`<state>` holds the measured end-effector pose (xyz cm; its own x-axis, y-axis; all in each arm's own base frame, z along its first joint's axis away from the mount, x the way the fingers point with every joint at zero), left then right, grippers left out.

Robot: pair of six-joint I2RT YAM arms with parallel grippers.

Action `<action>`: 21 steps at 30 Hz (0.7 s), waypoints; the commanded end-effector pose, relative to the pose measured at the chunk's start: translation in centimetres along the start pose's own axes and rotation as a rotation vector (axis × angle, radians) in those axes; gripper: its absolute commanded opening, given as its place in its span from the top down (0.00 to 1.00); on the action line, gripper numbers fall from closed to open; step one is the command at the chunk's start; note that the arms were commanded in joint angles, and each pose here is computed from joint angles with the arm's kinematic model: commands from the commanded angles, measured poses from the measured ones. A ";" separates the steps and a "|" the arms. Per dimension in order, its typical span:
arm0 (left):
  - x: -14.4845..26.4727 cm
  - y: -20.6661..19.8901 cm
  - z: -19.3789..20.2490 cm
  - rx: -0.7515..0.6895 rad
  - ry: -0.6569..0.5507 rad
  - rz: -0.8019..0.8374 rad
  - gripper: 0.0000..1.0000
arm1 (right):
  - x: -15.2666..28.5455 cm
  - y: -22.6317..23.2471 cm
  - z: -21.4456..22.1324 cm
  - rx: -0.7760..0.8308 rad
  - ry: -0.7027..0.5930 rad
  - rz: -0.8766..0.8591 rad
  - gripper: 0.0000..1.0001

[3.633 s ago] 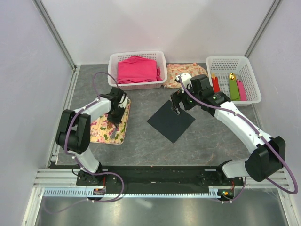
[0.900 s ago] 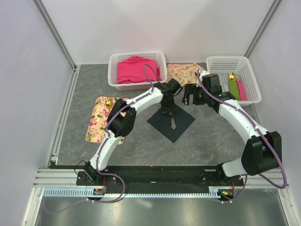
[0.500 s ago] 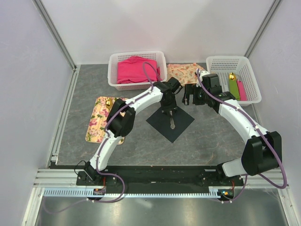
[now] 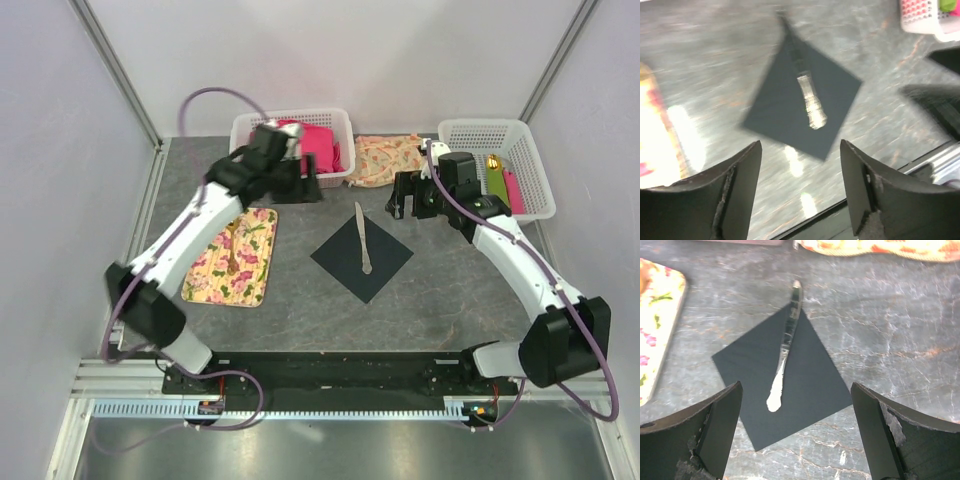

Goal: Place the utensils on the paper napkin and roll it up

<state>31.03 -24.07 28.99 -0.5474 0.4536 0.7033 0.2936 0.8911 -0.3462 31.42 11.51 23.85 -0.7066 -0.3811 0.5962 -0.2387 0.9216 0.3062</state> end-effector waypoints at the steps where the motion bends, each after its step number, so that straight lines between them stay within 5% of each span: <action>1: 2.7 6.8 2.6 -0.120 0.023 -0.007 0.29 | 2.2 1.3 -1.6 0.059 -0.075 -0.096 0.02; 12: 4.7 21.1 5.7 -0.071 0.055 -0.269 0.36 | 1.8 1.7 -0.6 0.067 -0.039 -0.158 0.02; 21: -0.1 25.8 5.8 -0.063 0.199 -0.330 0.75 | 1.0 1.3 -0.2 0.064 -0.014 -0.141 0.02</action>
<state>31.73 -1.54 16.52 -0.4277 0.1538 0.8907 0.1274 0.9858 -0.1091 30.17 12.35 25.35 -0.6745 -0.5038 0.5396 -0.3701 0.8632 0.3433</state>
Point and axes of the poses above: each gripper's point midway between its finger pads, its own x axis back along the fingers, its own y axis along the line the jaws close on, z = x × y, the point moved 7 cm from there along x, back along the fingers, and after that the axes turned 3 degrees about -x, right-handed, at the moved point
